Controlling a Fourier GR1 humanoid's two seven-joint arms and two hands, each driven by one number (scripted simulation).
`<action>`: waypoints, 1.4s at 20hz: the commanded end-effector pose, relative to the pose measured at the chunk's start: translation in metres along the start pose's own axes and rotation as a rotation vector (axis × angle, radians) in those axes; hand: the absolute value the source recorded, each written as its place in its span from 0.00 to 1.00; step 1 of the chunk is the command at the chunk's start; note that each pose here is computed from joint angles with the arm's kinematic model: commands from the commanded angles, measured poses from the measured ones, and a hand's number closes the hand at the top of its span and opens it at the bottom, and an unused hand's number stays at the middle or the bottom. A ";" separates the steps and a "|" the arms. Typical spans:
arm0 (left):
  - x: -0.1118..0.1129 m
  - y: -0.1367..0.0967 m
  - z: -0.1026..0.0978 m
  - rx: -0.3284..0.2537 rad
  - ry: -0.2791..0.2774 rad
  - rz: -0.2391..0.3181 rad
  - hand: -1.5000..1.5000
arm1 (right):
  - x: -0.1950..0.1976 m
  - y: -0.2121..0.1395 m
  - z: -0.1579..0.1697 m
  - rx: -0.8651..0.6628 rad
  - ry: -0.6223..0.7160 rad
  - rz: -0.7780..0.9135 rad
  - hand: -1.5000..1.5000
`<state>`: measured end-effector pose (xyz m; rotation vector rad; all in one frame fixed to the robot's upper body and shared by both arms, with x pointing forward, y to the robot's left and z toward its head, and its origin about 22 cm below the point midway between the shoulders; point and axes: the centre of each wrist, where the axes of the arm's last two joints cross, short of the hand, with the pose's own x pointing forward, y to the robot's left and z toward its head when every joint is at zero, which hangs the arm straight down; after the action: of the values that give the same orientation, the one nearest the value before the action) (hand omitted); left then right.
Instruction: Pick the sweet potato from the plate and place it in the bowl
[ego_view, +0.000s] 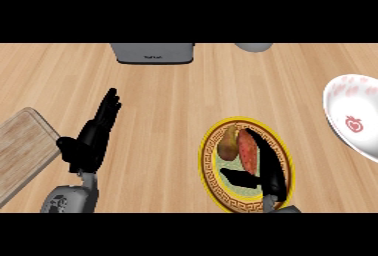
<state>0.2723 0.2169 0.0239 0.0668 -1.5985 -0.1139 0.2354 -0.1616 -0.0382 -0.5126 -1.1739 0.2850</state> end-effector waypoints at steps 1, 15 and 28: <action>0.007 0.011 0.008 0.003 -0.008 0.008 0.50 | -0.002 0.003 -0.015 0.096 -0.061 0.101 1.00; -0.011 -0.012 0.005 0.000 0.007 0.003 0.50 | 0.021 -0.021 -0.009 0.017 -0.183 0.025 1.00; -0.001 0.004 0.002 0.019 0.004 -0.008 0.50 | 0.097 -0.059 0.020 -0.358 -0.552 -0.003 1.00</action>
<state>0.2717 0.2160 0.0273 0.0800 -1.5892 -0.1105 0.2656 -0.1679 0.0502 -0.6703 -1.6822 0.2349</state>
